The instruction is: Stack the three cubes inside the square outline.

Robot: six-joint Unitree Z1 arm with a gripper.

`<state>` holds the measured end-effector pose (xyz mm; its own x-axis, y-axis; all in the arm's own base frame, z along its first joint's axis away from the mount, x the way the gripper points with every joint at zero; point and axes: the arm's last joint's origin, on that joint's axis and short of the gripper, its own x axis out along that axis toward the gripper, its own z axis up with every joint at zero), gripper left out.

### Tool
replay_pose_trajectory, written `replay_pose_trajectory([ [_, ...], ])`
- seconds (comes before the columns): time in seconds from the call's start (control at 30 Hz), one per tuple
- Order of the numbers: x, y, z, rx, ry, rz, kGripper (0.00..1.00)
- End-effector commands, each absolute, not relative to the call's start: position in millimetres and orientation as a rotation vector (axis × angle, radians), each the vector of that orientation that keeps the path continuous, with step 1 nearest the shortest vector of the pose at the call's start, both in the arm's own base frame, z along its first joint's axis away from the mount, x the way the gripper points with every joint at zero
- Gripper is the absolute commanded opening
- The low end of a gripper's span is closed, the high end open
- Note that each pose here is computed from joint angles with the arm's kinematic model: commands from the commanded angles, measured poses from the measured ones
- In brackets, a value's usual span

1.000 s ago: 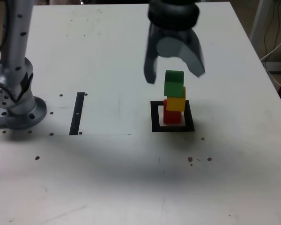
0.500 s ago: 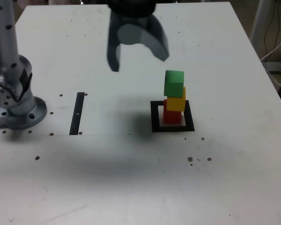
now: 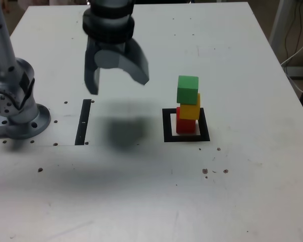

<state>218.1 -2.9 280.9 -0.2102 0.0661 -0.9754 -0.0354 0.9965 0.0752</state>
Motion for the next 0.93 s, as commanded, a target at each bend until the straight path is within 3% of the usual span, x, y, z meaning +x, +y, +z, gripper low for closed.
replay_pose_trajectory([
  [0.0,213,-3,277.4,0.015,1.781,0.092,0.99],
  [0.4,184,-4,235.4,-0.020,1.847,0.083,0.99],
  [0.9,179,-4,227.4,-0.025,1.861,0.084,0.99],
])
